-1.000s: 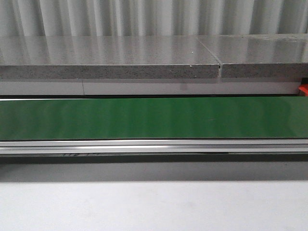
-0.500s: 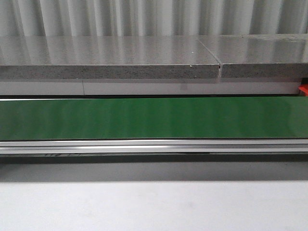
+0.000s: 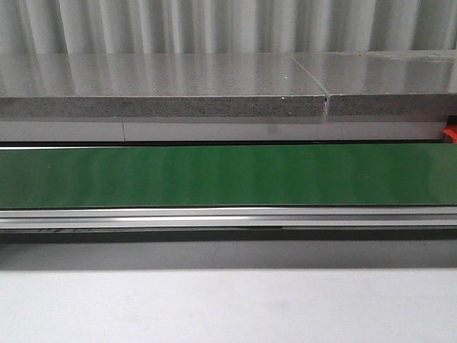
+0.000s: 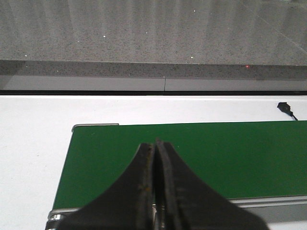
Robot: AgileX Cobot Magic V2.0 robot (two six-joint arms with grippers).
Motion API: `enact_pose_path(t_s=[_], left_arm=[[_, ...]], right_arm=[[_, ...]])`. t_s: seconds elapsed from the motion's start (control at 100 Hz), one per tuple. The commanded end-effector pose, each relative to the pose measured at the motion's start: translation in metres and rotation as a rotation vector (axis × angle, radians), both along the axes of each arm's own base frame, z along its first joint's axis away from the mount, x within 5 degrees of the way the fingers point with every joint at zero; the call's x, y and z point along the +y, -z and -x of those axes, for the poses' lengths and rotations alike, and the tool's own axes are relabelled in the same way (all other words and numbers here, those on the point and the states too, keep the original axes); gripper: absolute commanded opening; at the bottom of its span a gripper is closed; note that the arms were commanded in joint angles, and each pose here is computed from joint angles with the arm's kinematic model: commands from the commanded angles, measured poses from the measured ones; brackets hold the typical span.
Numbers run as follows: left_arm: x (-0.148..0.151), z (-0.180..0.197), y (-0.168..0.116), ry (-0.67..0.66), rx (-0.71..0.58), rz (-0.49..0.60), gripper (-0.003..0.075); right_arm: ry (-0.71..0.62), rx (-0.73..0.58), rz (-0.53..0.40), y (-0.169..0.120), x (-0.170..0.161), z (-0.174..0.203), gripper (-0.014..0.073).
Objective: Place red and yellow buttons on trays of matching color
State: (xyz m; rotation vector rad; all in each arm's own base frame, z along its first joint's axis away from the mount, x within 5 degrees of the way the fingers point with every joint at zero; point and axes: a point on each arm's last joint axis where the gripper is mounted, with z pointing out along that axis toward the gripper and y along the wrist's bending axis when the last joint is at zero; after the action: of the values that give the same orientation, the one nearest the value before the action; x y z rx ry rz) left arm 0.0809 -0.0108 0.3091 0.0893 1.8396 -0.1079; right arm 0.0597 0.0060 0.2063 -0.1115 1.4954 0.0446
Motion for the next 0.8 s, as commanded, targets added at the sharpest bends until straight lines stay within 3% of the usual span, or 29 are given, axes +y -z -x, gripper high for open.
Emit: enact_pose_path(t_s=[0.0,0.34,0.79], left_arm=[[0.000,-0.002,-0.015,-0.003,-0.089,0.019,-0.0021],[0.000,-0.002,-0.015,-0.003,-0.089,0.019,-0.0021],[0.000,-0.002,-0.015,-0.003,-0.089,0.019,-0.0021]], right_arm=[[0.005,-0.113,-0.008,-0.014,-0.001,0.002,-0.0069],[-0.003,-0.011,0.003,-0.003,0.000,0.005,-0.0069],[-0.003,-0.011,0.003,-0.003,0.000,0.005,-0.0069]])
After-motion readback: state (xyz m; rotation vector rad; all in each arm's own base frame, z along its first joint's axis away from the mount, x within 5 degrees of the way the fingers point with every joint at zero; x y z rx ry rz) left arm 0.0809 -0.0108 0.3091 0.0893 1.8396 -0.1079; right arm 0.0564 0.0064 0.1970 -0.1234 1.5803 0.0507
